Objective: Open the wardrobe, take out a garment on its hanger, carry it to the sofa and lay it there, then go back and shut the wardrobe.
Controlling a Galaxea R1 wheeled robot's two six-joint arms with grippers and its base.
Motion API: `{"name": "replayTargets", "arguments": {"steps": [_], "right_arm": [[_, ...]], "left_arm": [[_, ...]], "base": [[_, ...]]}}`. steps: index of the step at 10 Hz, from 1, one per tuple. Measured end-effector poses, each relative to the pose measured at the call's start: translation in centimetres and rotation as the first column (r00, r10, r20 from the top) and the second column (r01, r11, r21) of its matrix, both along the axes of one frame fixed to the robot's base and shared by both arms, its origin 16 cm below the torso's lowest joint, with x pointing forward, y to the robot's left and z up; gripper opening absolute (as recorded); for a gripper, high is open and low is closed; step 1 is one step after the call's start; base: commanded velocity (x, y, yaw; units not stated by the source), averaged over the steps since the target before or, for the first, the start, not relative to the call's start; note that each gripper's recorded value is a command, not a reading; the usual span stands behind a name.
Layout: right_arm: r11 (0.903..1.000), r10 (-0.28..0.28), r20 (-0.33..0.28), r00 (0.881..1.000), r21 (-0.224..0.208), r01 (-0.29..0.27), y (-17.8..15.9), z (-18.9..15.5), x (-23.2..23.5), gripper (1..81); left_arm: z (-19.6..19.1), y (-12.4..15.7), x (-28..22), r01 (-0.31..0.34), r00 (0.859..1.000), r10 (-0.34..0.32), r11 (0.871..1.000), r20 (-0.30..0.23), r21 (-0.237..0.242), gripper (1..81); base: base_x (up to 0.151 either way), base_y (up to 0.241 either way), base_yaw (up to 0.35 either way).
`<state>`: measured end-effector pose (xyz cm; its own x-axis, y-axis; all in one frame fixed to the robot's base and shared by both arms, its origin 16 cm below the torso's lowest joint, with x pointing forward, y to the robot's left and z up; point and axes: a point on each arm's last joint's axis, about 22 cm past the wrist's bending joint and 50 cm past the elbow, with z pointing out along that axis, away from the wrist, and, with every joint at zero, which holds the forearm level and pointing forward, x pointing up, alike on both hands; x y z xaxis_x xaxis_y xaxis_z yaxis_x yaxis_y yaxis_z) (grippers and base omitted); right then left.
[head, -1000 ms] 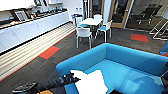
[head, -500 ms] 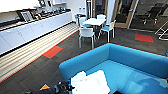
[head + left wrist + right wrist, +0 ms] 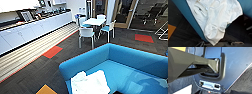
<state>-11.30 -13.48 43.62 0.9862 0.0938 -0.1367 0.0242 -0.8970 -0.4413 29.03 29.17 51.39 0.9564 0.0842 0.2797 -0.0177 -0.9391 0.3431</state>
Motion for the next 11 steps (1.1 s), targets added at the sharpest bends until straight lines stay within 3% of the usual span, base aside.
{"name": "replayTargets", "arguments": {"steps": [2,3,5,7,9,11], "right_arm": [[1.0000,-0.002,0.000,1.000,0.001,0.002,0.2,0.0,0.1,81.1],[1.0000,-0.004,0.002,1.000,0.004,0.004,0.5,-0.1,0.3,81.1],[0.9999,-0.010,0.004,1.000,0.008,0.010,1.1,0.0,0.4,81.1],[0.9989,-0.046,0.006,0.999,-0.004,0.046,0.9,0.1,0.0,81.1],[0.9939,-0.108,0.009,0.994,-0.020,0.108,0.8,0.4,-0.9,81.1],[0.9879,-0.151,0.012,0.988,-0.033,0.152,0.6,0.6,-1.5,81.1]], "left_arm": [[-0.9,-1.9,-8.2,0.088,0.996,-0.090,0.995,-0.027,-0.050,81.1],[-0.9,-1.6,-12.1,0.116,0.992,-0.119,0.991,-0.040,-0.068,81.1],[-1.5,0.3,-20.8,0.141,0.982,-0.148,0.988,-0.120,-0.066,81.1],[-1.6,-2.2,-28.5,0.180,0.959,-0.203,0.975,-0.198,-0.132,81.1],[-2.5,-4.6,-31.2,0.240,0.933,-0.277,0.955,-0.229,-0.177,81.1],[-3.6,-8.1,-31.0,0.288,0.917,-0.332,0.934,-0.219,-0.211,81.1]], "base": [[0.000,0.000,0.000],[0.000,0.000,0.000],[0.000,0.000,0.000],[0.000,0.000,0.000],[0.000,0.000,0.000],[0.000,0.000,0.000]]}}
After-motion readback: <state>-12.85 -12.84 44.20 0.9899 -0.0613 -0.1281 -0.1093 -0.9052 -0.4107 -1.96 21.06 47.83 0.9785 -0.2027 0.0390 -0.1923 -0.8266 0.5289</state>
